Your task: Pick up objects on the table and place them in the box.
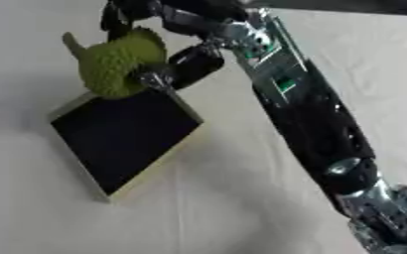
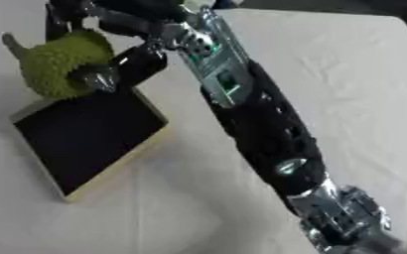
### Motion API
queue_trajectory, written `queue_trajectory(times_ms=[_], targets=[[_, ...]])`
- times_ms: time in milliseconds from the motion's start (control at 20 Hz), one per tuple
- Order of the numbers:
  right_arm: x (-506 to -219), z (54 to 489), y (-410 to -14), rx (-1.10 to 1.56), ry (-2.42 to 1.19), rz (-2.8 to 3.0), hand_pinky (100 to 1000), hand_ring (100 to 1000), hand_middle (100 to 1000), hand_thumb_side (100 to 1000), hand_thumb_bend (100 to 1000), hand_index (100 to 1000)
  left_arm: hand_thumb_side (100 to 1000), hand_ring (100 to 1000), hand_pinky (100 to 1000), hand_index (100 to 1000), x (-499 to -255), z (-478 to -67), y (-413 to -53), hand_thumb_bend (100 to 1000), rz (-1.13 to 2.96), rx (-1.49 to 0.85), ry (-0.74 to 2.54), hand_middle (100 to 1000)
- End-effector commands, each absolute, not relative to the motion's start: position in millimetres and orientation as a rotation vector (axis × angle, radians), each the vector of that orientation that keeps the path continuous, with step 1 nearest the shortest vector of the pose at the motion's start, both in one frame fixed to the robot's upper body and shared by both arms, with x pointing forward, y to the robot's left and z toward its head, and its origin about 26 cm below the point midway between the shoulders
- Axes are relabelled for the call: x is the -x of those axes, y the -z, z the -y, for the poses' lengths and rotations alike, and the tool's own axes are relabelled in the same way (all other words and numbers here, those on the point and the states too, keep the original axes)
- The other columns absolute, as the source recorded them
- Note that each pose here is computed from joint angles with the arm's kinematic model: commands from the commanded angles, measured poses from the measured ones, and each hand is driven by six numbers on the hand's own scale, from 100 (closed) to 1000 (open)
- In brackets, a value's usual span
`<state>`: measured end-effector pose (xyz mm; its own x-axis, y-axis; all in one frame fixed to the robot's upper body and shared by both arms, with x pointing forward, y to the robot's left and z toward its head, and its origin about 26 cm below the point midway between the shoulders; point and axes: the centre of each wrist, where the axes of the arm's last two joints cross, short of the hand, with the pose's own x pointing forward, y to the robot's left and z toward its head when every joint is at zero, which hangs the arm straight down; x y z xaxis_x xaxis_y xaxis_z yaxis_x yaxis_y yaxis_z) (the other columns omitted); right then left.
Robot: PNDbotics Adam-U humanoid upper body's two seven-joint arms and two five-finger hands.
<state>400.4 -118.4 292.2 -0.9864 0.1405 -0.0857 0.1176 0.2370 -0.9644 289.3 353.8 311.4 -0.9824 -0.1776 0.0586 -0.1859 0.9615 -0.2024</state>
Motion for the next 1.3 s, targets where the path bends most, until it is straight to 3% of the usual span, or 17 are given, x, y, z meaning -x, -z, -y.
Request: queue_trajectory(times_ms=[50, 650, 850, 900, 1000, 1100, 1200, 1300], targets=[[-402.8, 110.5, -288.3, 0.287, -1.96, 2.439, 602, 745, 476, 103, 100, 635, 429, 639, 635, 716, -282.8, -352.9, -324.5, 100, 3.121, -0.3, -0.267, 570], [-424.3, 99.7, -235.8, 0.322, -2.075, 2.272, 651, 822, 600, 132, 100, 724, 437, 639, 634, 716, -283.9, -350.9, -323.4, 100, 3.112, -0.274, -0.23, 569], [-426.2, 102.6, -231.4, 0.374, -2.155, 2.228, 717, 896, 753, 194, 100, 804, 438, 639, 633, 716, -283.7, -351.4, -322.8, 100, 3.107, -0.276, -0.221, 569], [-426.2, 103.6, -231.9, 0.391, -2.19, 2.209, 752, 928, 802, 171, 100, 840, 438, 639, 633, 716, -283.6, -351.5, -322.7, 100, 3.107, -0.277, -0.219, 569], [-425.8, 105.5, -233.6, 0.427, -2.255, 2.172, 782, 954, 839, 231, 102, 861, 439, 639, 633, 716, -283.6, -351.7, -322.5, 100, 3.105, -0.277, -0.214, 569], [-425.0, 107.1, -236.5, 0.469, -2.301, 2.143, 821, 985, 870, 187, 155, 892, 440, 639, 633, 716, -283.6, -351.7, -322.2, 100, 3.104, -0.276, -0.211, 568], [-423.8, 108.2, -239.8, 0.513, -2.316, 2.135, 833, 997, 878, 114, 137, 908, 440, 639, 633, 716, -283.7, -351.6, -322.0, 100, 3.103, -0.275, -0.209, 569], [-422.3, 109.0, -243.6, 0.549, -2.324, 2.149, 849, 1000, 883, 100, 134, 923, 440, 639, 633, 716, -283.7, -351.7, -321.8, 100, 3.102, -0.275, -0.207, 569]])
